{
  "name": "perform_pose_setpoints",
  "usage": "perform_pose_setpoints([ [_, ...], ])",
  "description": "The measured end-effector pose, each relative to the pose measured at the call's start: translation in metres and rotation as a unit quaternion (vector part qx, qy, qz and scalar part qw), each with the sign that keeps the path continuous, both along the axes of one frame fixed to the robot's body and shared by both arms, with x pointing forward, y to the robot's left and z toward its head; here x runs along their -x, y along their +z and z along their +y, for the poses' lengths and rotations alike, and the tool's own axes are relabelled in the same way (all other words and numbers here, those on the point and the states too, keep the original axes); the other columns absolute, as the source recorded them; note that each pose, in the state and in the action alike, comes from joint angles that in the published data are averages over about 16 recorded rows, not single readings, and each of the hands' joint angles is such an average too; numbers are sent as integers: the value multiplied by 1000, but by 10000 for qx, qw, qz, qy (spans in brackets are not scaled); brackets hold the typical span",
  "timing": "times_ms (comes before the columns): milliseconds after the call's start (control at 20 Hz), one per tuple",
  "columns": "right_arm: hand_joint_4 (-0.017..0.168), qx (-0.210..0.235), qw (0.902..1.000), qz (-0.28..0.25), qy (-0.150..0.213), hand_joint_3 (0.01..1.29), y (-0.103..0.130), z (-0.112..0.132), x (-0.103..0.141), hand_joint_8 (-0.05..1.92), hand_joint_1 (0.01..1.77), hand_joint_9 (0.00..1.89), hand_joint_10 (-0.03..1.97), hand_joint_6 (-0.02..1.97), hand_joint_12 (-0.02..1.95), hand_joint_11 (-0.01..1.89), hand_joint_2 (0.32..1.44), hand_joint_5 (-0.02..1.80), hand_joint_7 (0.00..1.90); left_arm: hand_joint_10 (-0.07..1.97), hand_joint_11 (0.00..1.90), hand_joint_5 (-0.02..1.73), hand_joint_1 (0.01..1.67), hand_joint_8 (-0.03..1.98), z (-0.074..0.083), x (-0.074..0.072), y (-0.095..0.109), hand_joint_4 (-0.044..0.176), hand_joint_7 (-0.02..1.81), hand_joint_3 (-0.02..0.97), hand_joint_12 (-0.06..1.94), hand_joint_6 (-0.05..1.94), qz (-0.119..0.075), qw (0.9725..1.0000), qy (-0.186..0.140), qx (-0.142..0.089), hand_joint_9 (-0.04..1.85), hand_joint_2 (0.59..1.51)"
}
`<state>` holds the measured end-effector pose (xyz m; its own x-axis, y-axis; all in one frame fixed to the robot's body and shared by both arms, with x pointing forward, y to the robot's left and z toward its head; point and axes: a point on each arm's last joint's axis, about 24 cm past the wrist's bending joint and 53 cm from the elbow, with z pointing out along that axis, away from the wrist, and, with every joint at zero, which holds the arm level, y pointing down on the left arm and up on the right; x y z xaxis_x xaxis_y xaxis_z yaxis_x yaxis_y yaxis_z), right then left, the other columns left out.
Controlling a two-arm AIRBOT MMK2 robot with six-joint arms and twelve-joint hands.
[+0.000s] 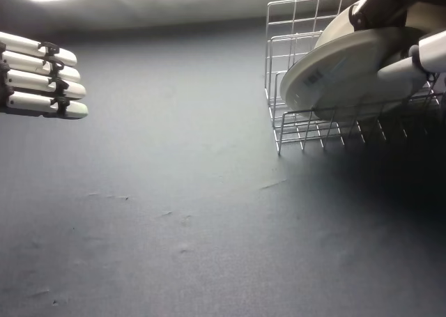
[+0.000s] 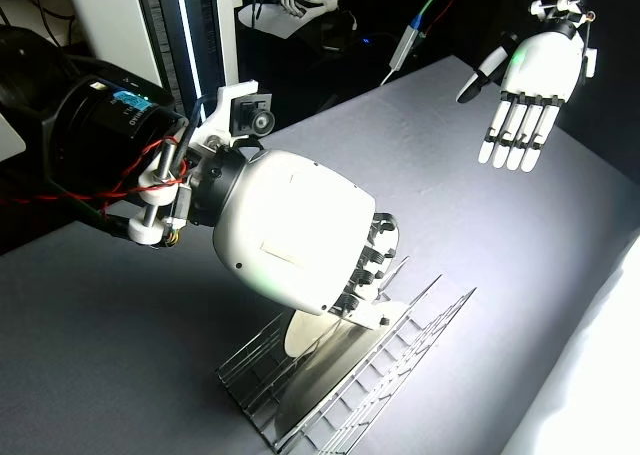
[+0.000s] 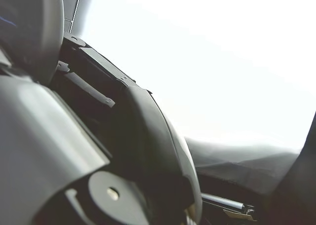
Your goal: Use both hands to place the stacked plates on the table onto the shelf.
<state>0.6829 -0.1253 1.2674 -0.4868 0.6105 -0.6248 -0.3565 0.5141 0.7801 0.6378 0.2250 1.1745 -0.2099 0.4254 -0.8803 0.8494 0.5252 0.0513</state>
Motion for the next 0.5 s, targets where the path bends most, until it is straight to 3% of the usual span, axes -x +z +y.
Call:
perform_pose_setpoints([
  [500,-5,288,9968,-680,310,14,14,11,11,50,1119,754,95,188,1160,265,1028,766,811,7,14,20,13,1,-1,1,-1,-2,11,18,6,7,31,10000,-9,4,18,1037],
])
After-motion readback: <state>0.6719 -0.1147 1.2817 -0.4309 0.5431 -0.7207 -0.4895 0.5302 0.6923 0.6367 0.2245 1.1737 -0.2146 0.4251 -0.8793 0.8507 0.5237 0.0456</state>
